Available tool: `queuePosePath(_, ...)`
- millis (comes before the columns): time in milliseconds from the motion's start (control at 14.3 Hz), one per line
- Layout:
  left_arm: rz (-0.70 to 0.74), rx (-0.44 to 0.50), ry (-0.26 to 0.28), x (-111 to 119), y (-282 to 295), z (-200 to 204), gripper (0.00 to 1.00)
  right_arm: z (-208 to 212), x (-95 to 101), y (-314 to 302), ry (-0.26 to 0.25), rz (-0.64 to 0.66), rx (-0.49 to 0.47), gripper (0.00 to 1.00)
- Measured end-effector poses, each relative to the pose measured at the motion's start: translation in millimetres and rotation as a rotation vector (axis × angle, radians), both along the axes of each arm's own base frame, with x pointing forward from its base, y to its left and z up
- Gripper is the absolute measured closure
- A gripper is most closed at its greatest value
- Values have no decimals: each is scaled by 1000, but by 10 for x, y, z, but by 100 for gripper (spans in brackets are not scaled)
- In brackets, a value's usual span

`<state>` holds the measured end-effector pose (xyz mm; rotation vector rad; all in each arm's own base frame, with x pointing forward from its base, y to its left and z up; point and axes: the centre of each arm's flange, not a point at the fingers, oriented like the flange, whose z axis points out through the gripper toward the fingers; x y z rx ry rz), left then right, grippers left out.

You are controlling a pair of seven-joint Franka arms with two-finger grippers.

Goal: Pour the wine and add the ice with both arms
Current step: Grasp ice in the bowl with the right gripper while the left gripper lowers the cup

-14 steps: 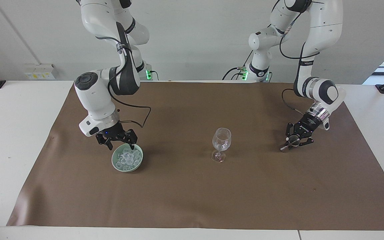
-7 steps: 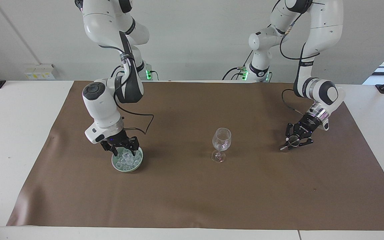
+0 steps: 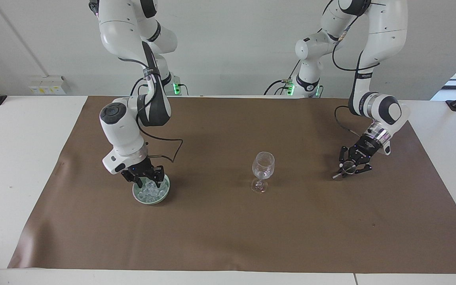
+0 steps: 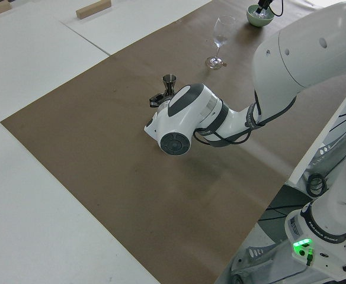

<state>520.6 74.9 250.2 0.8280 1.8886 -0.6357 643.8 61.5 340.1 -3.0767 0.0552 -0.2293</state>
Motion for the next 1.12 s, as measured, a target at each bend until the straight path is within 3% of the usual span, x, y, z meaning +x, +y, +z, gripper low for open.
queuePosePath(70,0,0,0,0,1,0,77,-6,1,-7,1,-1,0,34)
queuePosePath(140,1,0,0,-1,3,-1,77,-8,1,-13,1,-2,-1,43)
queuePosePath(911,17,1,0,-15,92,-9,70,-8,3,-26,1,-5,-2,52)
queuePosePath(1122,17,1,0,-16,91,-10,68,-8,3,-27,1,-5,-2,59)
